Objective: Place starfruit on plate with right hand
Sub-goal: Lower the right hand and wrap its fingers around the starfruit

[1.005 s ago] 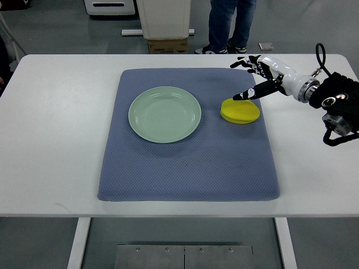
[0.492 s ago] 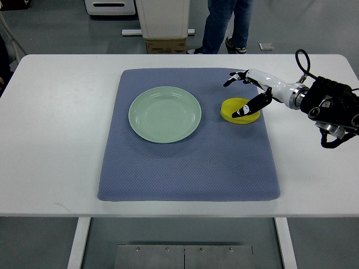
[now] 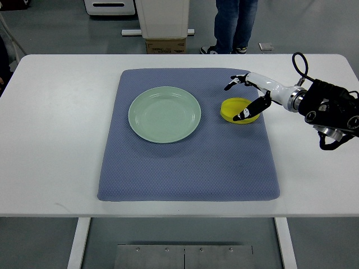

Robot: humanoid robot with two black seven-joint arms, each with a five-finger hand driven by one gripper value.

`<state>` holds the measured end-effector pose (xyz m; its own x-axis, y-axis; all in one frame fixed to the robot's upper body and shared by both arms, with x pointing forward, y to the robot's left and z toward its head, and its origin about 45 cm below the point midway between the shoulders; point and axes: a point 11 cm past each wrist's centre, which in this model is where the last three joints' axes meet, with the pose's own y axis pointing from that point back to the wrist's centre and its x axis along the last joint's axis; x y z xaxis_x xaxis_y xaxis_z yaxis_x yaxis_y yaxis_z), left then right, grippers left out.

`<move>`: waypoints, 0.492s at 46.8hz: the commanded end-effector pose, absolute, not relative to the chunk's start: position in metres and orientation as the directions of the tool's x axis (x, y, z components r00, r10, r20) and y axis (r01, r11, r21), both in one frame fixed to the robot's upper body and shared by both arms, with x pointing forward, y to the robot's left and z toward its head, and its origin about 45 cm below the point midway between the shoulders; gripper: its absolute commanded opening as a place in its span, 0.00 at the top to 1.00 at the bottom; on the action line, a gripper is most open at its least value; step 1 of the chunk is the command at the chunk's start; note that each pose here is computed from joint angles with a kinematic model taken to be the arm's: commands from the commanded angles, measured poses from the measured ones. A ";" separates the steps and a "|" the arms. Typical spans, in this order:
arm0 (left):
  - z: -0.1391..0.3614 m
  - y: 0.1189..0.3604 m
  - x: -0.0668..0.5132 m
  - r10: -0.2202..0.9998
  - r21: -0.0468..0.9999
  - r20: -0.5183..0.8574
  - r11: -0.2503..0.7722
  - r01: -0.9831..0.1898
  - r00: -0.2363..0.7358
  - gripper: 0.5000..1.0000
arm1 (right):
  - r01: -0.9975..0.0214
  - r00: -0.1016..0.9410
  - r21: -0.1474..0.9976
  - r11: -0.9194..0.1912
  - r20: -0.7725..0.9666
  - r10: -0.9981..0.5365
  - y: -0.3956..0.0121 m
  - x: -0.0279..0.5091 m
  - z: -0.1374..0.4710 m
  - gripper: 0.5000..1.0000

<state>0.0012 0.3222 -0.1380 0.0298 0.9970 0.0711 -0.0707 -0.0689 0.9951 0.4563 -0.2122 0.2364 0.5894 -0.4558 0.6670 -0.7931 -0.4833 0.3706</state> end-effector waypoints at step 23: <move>-0.138 0.322 0.001 0.997 0.995 0.071 -0.069 -0.072 0.030 0.00 | -0.804 0.578 0.381 -0.456 0.682 -0.448 -0.221 0.455 0.228 0.04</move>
